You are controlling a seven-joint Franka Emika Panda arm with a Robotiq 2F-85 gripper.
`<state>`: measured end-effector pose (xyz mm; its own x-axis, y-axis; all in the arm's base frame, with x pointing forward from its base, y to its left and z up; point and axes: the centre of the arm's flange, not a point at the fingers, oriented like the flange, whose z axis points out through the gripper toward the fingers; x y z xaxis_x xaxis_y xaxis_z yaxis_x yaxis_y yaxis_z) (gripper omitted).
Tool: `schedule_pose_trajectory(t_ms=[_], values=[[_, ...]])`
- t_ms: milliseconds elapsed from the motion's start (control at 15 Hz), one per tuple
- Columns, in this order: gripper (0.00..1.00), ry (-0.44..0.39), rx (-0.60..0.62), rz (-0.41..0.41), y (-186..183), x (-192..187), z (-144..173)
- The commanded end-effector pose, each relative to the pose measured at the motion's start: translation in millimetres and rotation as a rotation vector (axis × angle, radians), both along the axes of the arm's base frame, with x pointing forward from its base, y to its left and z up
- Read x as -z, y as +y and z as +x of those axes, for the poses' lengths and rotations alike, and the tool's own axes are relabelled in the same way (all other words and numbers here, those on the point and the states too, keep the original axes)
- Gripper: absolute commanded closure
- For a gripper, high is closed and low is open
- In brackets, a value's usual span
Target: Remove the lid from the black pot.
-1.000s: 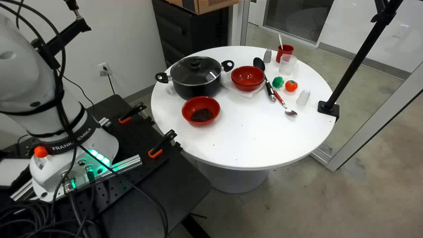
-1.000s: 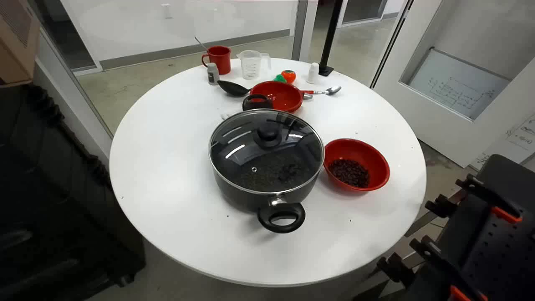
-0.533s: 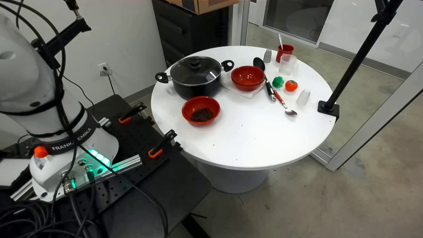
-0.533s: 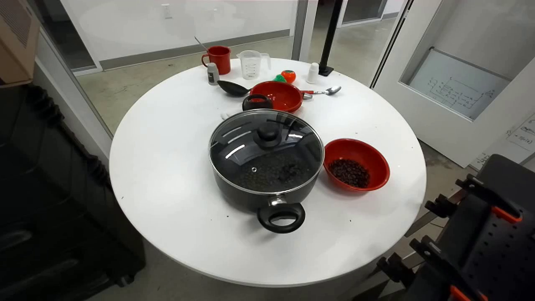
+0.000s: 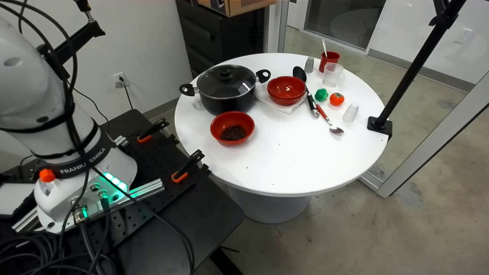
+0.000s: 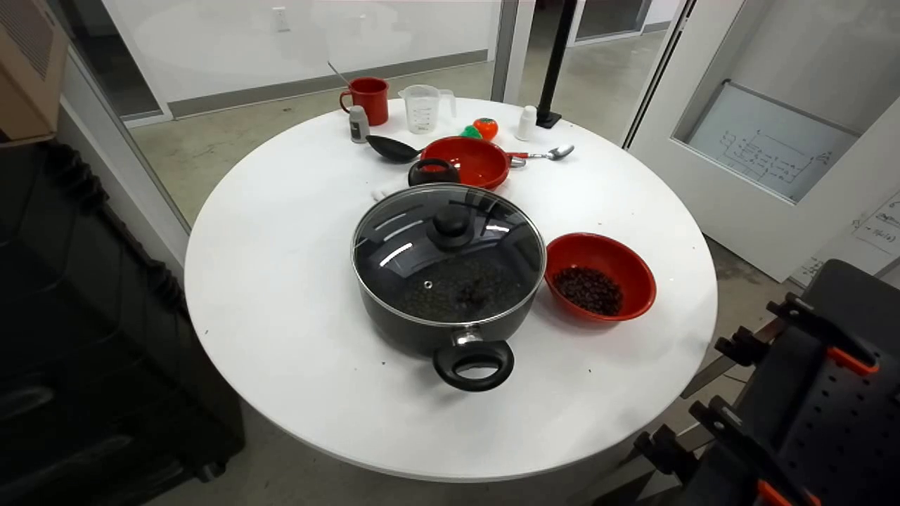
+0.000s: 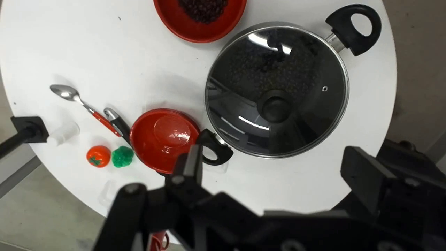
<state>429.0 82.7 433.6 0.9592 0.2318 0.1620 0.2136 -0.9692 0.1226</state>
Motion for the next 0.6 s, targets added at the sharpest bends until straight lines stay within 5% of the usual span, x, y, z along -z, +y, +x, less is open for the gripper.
schedule_pose_trajectory(t_ms=[0, 533], values=[[0.00, 0.015, -0.030, -0.104, 45, 56, 18], [0.00, 0.154, 0.051, -0.129, 28, 139, 68]])
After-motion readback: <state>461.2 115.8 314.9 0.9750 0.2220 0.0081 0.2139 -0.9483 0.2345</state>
